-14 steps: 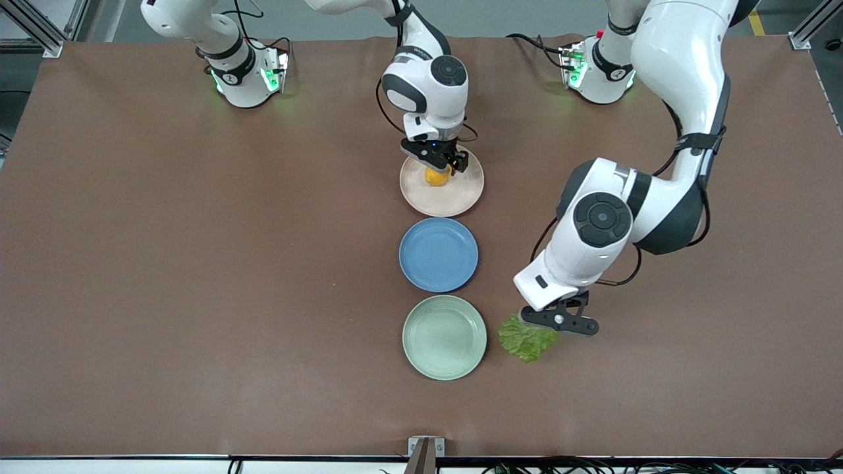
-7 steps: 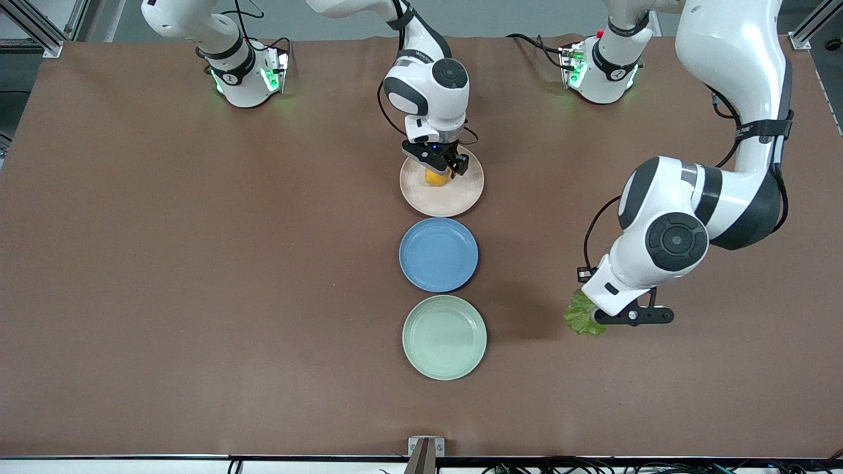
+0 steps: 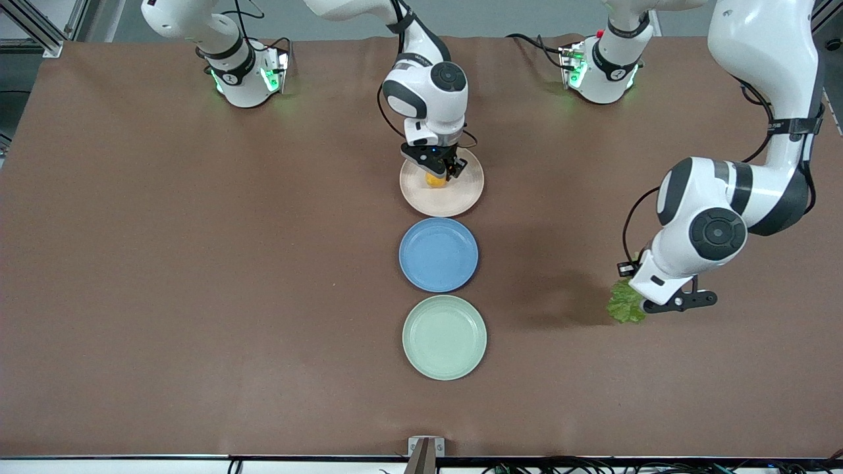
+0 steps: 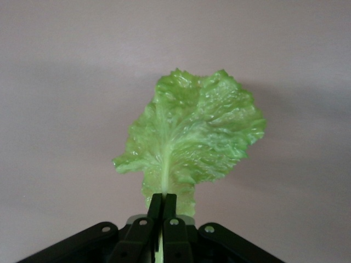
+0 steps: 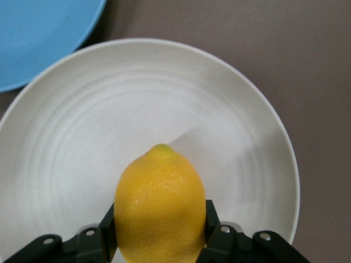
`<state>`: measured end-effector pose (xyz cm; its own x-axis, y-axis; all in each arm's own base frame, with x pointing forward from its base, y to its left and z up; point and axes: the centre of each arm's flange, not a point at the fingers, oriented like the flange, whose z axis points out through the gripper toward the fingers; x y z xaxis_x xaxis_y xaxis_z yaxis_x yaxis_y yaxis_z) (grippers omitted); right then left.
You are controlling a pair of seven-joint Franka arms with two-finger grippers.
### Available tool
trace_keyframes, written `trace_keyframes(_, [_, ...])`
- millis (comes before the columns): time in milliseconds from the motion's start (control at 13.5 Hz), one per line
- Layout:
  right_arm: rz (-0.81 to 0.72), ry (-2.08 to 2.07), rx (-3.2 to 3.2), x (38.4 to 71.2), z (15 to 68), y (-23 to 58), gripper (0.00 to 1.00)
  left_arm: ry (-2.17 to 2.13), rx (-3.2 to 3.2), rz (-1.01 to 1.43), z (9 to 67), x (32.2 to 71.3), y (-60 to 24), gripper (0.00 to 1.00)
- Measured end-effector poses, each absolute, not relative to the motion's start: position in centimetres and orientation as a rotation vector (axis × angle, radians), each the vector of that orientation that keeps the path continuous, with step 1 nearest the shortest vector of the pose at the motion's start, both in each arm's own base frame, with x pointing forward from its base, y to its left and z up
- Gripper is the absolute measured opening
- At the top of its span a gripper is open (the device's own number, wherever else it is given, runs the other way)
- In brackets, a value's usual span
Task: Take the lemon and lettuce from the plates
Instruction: 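Lift the lettuce with the left gripper while the right gripper grasps the lemon, then lower the lettuce onto the table and open the left gripper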
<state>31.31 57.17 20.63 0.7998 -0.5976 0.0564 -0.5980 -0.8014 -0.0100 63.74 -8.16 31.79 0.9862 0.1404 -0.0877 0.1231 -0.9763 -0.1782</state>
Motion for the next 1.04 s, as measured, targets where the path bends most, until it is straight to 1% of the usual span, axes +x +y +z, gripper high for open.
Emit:
trace_keyframes(74, [0.093, -1.002, 2.971, 32.2, 20.9, 56.9, 0.62, -0.210, -2.960, 0.152, 31.0, 63.6, -7.4, 0.04])
trace_keyframes(222, [0.099, -0.962, 2.984, 34.9, 22.5, 55.9, 0.62, -0.228, -2.973, 0.133, 29.3, 63.5, -6.2, 0.04])
trace_keyframes(296, [0.095, -0.915, 2.992, 36.8, 23.9, 54.9, 0.62, -0.232, -2.984, 0.108, 28.4, 63.5, -5.3, 0.04])
trace_keyframes(444, [0.094, -0.825, 3.026, 41.8, 27.7, 51.2, 0.62, -0.222, -3.002, 0.088, 26.6, 63.3, -3.7, 0.04])
trace_keyframes(593, [0.106, -0.733, 3.064, 47.7, 30.9, 45.6, 0.62, -0.222, -3.004, 0.103, 25.5, 63.0, -3.2, 0.04])
trace_keyframes(741, [0.111, -0.626, 3.083, 53.0, 32.1, 39.0, 0.62, -0.215, -3.004, 0.123, 24.8, 62.5, -3.4, 0.04])
trace_keyframes(889, [0.099, -0.504, 3.090, 57.0, 31.8, 32.2, 0.62, -0.215, -3.003, 0.142, 23.9, 62.1, -3.4, 0.04])
trace_keyframes(1037, [0.077, -0.380, 3.093, 59.8, 31.2, 25.6, 0.62, -0.224, -3.008, 0.142, 23.1, 62.1, -3.0, 0.04])
